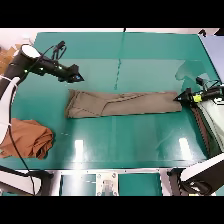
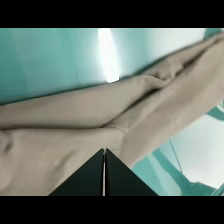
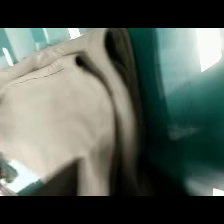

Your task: Fold the shirts.

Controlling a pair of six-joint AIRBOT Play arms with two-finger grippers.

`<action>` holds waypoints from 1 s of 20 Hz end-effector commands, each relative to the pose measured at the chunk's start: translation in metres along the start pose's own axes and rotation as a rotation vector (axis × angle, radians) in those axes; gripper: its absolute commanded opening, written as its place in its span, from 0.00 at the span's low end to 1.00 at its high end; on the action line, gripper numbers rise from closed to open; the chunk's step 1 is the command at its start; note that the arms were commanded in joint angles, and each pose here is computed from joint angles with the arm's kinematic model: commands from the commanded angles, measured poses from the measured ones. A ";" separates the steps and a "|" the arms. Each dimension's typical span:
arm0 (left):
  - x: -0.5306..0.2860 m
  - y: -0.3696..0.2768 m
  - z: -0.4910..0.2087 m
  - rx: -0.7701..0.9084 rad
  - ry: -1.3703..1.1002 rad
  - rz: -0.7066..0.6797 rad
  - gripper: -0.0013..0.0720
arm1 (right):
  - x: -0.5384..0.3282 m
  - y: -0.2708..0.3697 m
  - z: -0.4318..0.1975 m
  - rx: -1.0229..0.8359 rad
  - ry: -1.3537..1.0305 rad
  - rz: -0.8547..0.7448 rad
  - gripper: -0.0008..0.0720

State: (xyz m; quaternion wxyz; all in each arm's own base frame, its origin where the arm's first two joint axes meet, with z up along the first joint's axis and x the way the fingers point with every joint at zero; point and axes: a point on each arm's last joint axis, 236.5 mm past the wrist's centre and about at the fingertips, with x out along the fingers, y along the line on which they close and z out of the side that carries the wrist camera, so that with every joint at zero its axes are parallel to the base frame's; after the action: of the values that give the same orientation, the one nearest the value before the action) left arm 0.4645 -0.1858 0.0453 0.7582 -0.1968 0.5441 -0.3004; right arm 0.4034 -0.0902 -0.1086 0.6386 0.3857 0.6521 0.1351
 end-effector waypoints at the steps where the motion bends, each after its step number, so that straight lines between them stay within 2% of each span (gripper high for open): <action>1: 0.016 -0.021 0.001 0.042 -0.010 -0.008 0.05 | 0.010 0.004 0.004 -0.041 0.011 -0.015 0.06; 2: 0.021 -0.025 0.002 0.053 -0.017 -0.008 0.05 | 0.007 0.008 0.005 -0.052 0.012 -0.013 0.03; 7: 0.070 -0.059 0.007 0.112 -0.083 -0.011 0.05 | -0.038 0.057 -0.006 -0.157 0.016 -0.012 0.03; 12: 0.178 -0.117 -0.041 0.171 -0.041 -0.061 0.05 | -0.102 0.167 -0.039 -0.377 -0.093 0.009 0.03; 20: 0.263 -0.153 -0.098 0.051 0.027 -0.155 0.05 | -0.122 0.290 -0.115 -0.651 -0.131 0.102 0.03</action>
State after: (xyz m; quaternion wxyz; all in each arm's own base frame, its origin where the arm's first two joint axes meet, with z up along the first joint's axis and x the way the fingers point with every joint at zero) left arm 0.4071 -0.4493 -0.0624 0.7431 -0.1893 0.5206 -0.3755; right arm 0.3913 0.0277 0.1575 0.7553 0.2157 0.5382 0.3054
